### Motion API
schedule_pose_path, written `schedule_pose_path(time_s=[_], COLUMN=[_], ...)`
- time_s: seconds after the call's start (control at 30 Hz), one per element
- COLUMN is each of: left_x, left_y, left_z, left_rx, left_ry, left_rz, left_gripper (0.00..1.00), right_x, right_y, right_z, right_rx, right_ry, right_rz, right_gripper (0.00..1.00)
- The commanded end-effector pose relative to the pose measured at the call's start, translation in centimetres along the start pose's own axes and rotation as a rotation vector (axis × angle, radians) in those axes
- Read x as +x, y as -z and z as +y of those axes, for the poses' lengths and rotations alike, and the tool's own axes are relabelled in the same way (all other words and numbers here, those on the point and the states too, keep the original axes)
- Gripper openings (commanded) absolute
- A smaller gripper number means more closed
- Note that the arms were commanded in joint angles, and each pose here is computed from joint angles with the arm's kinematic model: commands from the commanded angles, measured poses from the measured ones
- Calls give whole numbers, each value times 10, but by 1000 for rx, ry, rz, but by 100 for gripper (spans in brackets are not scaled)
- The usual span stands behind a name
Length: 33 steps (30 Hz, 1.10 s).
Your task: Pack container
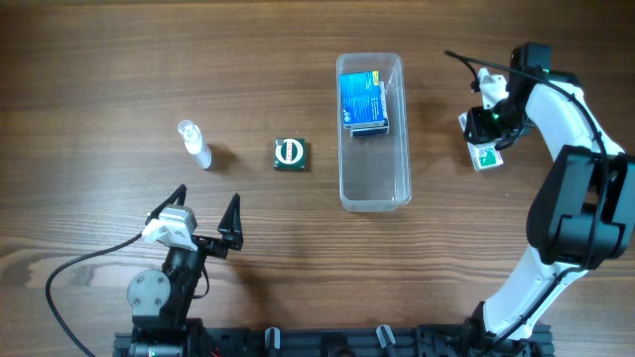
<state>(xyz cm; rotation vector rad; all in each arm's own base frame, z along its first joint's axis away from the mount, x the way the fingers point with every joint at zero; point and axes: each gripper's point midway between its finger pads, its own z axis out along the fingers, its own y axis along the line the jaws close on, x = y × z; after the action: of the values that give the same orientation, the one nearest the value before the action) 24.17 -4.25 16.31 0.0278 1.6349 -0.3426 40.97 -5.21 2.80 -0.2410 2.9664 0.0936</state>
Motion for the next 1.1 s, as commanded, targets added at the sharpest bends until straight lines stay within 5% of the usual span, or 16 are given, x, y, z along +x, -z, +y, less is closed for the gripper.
schedule_pose_path(time_s=[0.0,0.43,0.83,1.07], left_x=[1,1,1,1], left_y=[0,0,0,0], left_z=[3,4,3,3], left_rx=[-15,-15,-15,-15], left_ry=[10,10,10,10], left_rz=[-3,-4,-3,-3], left_gripper=[100,100,100,100], right_x=[-28,-109,-127,-128], right_y=[27,162,161,118], right_z=[14,147,204,205], right_rx=[-13,-84,51,91], right_ry=[-55,-36,-162,-204], right_rz=[-68,-273,-388,-317], right_gripper=[43,41,43,44])
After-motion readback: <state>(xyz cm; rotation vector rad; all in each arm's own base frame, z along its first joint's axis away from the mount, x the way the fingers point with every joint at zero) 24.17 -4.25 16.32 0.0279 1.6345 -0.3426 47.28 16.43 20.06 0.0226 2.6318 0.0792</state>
